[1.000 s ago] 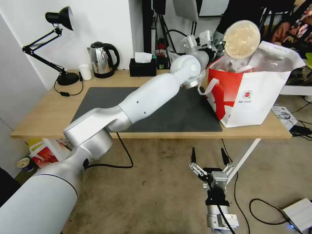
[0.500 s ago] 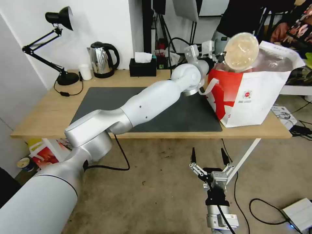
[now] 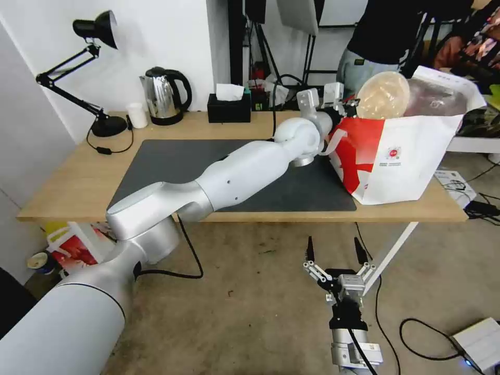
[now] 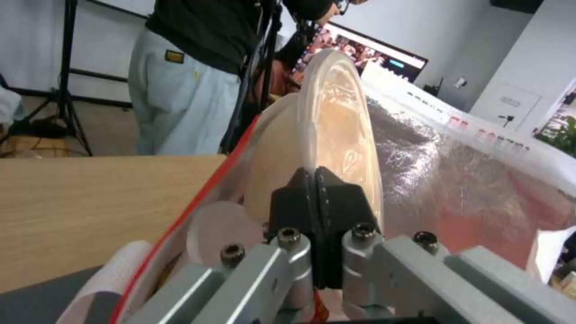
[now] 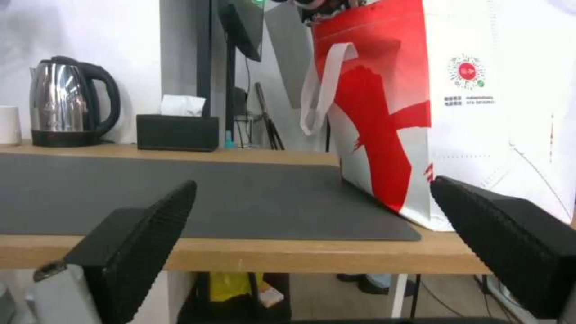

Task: Pick up the trash from the table and place it into the takeout bag.

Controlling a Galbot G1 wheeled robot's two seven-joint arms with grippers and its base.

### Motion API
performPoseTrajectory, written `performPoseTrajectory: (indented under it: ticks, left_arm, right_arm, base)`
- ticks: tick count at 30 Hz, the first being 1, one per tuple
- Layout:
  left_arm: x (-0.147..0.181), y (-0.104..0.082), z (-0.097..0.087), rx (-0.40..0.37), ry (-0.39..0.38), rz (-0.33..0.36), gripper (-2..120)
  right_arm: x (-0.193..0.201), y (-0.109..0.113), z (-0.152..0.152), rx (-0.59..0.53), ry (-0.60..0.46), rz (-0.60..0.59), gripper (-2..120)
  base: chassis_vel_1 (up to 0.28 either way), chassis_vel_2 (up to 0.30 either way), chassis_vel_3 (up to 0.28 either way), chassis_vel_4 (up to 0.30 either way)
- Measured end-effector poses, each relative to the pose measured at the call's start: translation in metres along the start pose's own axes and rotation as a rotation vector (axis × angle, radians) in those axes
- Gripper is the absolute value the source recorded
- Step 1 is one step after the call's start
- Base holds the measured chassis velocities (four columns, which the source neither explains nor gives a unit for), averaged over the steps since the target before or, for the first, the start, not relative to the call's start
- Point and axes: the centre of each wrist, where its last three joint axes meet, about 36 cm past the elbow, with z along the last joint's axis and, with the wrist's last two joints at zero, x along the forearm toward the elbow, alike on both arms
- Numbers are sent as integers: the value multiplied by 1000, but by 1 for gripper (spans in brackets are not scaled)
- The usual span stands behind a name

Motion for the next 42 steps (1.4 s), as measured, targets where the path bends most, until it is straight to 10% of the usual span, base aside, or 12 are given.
performPoseTrajectory:
  ticks: [13, 34, 42]
  left_arm:
    - [0, 0, 2, -16, -1, 3, 7]
    - [2, -19, -23, 7, -32, 35, 88]
    - [9, -33, -49, 11, -73, 39, 100]
  right_arm:
    - [0, 0, 0, 0, 0, 0, 100]
    - [0, 0, 0, 0, 0, 0, 100]
    - [0, 0, 0, 0, 0, 0, 100]
  base:
    - [0, 0, 0, 0]
    - [0, 0, 0, 0]
    - [0, 0, 0, 0]
